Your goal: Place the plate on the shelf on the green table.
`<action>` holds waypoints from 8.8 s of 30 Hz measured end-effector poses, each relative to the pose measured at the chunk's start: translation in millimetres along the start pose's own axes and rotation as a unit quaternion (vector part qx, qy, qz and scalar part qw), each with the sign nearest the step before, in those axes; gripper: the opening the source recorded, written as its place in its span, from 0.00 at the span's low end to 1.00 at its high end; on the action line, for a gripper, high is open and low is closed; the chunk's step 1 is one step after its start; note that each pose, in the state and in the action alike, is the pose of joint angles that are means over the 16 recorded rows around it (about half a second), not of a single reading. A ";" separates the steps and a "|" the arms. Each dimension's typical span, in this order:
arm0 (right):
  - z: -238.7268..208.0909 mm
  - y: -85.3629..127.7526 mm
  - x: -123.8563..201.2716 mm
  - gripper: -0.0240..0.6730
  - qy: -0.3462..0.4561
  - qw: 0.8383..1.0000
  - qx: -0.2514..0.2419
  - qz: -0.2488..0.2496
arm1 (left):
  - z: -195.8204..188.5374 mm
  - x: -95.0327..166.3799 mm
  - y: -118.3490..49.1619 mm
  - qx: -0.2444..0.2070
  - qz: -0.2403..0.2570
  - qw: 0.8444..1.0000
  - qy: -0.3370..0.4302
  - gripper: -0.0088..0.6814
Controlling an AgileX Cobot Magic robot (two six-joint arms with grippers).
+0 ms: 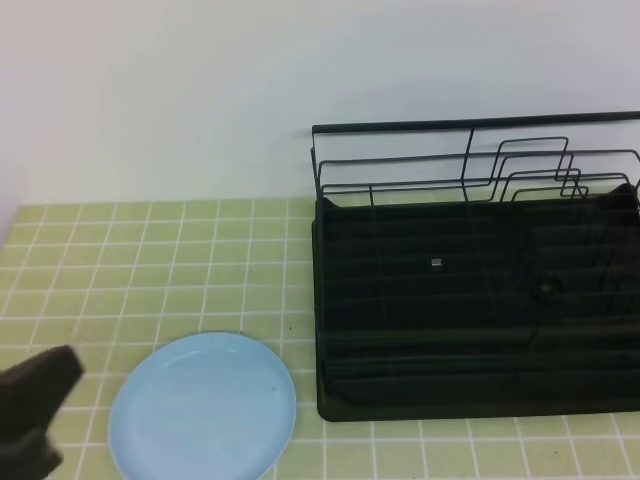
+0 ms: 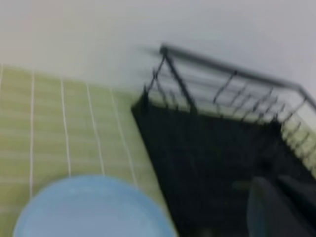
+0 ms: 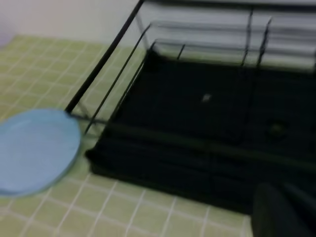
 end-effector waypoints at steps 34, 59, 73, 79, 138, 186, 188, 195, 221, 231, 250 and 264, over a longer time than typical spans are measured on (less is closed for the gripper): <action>1.3 25.7 4.4 0.03 0.069 0.988 -0.129 0.049 | 165.0 -35.6 127.0 -0.297 -0.065 0.869 0.390 0.42; 0.0 30.0 4.3 0.03 0.072 0.984 -0.148 0.061 | 201.1 -6.0 169.1 -0.269 -0.074 0.866 0.414 0.15; -0.1 30.4 4.6 0.03 0.072 0.985 -0.151 0.051 | 194.1 -51.9 121.5 -0.224 -0.031 0.909 0.351 0.02; 0.3 30.6 4.0 0.03 0.068 0.985 -0.154 0.040 | 176.0 -81.7 72.4 -0.164 -0.009 0.941 0.297 0.02; 123.2 21.9 -41.7 0.18 -0.033 0.937 -0.330 0.111 | 118.4 -48.2 -97.1 0.113 0.065 0.948 0.290 0.25; 224.9 -105.2 -118.3 0.09 0.061 0.766 0.033 -0.639 | 126.7 -58.7 -83.9 0.068 0.154 0.957 0.235 0.01; 227.6 -107.1 -116.1 0.09 0.064 0.767 0.034 -0.637 | 126.7 -58.7 -83.8 0.067 0.155 0.957 0.234 0.01; 235.7 -111.1 -108.8 0.09 0.073 0.773 0.030 -0.630 | 126.6 -59.0 -83.8 0.067 0.157 0.957 0.233 0.01; 243.9 -115.8 -106.5 0.08 0.072 0.778 0.049 -0.623 | 126.4 -59.1 -84.0 0.069 0.162 0.957 0.233 0.01; 237.6 -115.8 -112.3 0.08 0.065 0.777 0.058 -0.623 | 126.0 -58.5 -84.0 0.069 0.162 0.956 0.235 0.01; 245.1 -125.8 -90.3 0.07 0.080 0.770 0.057 -0.630 | 125.1 -57.7 -82.7 0.066 0.172 0.953 0.240 0.01; 243.1 -126.5 -96.6 0.06 0.062 0.779 0.078 -0.619 | 125.0 -57.7 -82.9 0.067 0.171 0.953 0.240 0.01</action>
Point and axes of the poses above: a point on each arm's last joint axis where the gripper is mounted, z pointing out along that axis toward the gripper, y along the wrist's bending axis when the last joint is at zero, x = y × z, the point moved 2 cm from there along z, pointing out along that axis toward the gripper, and after that the axes turned 15 degrees about -z, right-handed, at the moved point
